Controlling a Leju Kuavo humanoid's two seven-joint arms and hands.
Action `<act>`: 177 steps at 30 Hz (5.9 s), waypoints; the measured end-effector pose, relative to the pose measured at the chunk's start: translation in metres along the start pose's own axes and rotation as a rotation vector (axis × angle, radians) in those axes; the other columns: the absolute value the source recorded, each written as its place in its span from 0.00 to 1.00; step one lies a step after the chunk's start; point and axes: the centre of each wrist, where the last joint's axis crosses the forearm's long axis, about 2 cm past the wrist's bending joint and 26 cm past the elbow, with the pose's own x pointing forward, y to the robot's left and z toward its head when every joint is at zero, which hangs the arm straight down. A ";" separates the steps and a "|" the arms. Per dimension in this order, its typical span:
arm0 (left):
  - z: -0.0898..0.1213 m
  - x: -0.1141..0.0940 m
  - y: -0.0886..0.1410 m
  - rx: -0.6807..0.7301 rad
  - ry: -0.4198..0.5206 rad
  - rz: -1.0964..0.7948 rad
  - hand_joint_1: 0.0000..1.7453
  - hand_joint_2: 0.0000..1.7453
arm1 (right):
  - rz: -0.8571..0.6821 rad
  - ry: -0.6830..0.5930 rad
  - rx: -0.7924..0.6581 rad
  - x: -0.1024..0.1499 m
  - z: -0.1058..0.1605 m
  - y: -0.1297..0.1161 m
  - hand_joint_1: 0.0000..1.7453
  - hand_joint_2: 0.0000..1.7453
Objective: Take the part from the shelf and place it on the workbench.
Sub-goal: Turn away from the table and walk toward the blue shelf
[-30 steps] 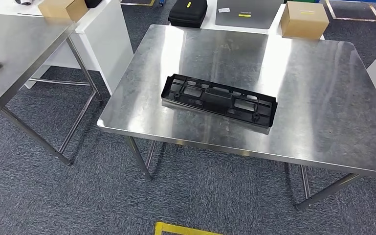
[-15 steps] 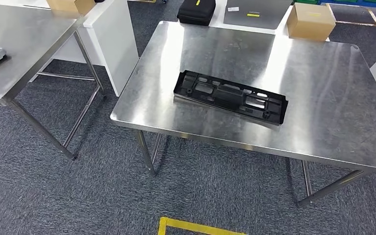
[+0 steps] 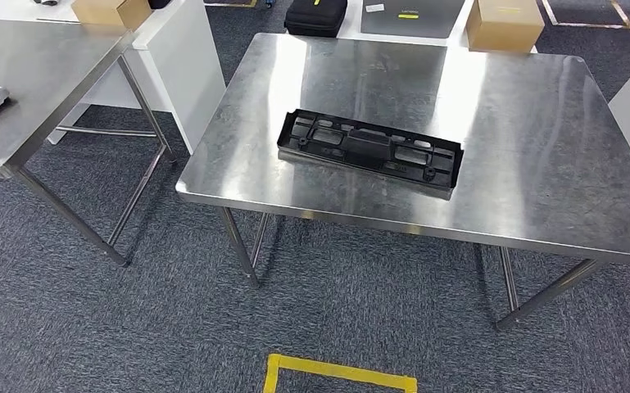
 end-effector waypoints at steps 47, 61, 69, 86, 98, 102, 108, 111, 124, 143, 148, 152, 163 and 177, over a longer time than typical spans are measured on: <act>-0.003 0.007 -0.002 -0.028 -0.007 -0.007 0.00 0.00 | 0.012 -0.001 0.007 0.003 -0.001 -0.002 0.00 1.00; -0.002 0.006 -0.005 -0.043 0.010 -0.013 0.00 0.00 | 0.016 -0.001 -0.006 0.005 -0.003 -0.005 0.00 1.00; -0.005 0.010 -0.004 -0.050 -0.004 -0.013 0.00 0.00 | 0.022 -0.006 -0.006 0.006 -0.002 -0.003 0.00 1.00; -0.006 0.012 -0.004 -0.042 -0.008 -0.012 0.00 0.00 | 0.028 -0.014 -0.020 0.007 -0.005 -0.009 0.00 1.00; -0.004 0.009 -0.002 -0.038 -0.001 -0.017 0.00 0.00 | 0.032 -0.008 -0.014 0.005 -0.004 -0.007 0.00 1.00; -0.005 0.009 -0.002 -0.037 -0.001 -0.017 0.00 0.00 | 0.031 -0.010 -0.013 0.006 -0.004 -0.006 0.00 1.00; -0.005 0.010 -0.002 -0.037 -0.004 -0.016 0.00 0.00 | 0.033 -0.008 -0.014 0.005 -0.004 -0.007 0.00 1.00; -0.004 0.009 -0.003 -0.039 -0.010 -0.018 0.00 0.00 | 0.034 -0.005 -0.017 0.003 -0.005 -0.008 0.00 1.00; -0.003 0.007 -0.003 -0.037 -0.018 -0.029 0.00 0.00 | 0.036 -0.002 -0.018 0.004 -0.005 -0.008 0.00 1.00; -0.002 0.008 -0.006 -0.048 -0.016 -0.030 0.00 0.00 | 0.031 0.006 -0.022 0.004 -0.006 -0.011 0.00 1.00; -0.002 0.008 -0.006 -0.059 -0.006 -0.018 0.00 0.00 | 0.032 0.005 -0.021 0.004 -0.006 -0.010 0.00 1.00; -0.002 0.009 -0.008 -0.062 -0.005 -0.016 0.00 0.00 | 0.032 0.005 -0.023 0.004 -0.006 -0.011 0.00 1.00; -0.002 0.009 -0.009 -0.065 -0.007 -0.015 0.00 0.00 | 0.030 0.007 -0.026 0.004 -0.006 -0.011 0.00 1.00; -0.002 0.008 -0.006 -0.070 -0.008 -0.022 0.00 0.00 | 0.034 0.012 -0.019 0.002 -0.003 -0.006 0.00 1.00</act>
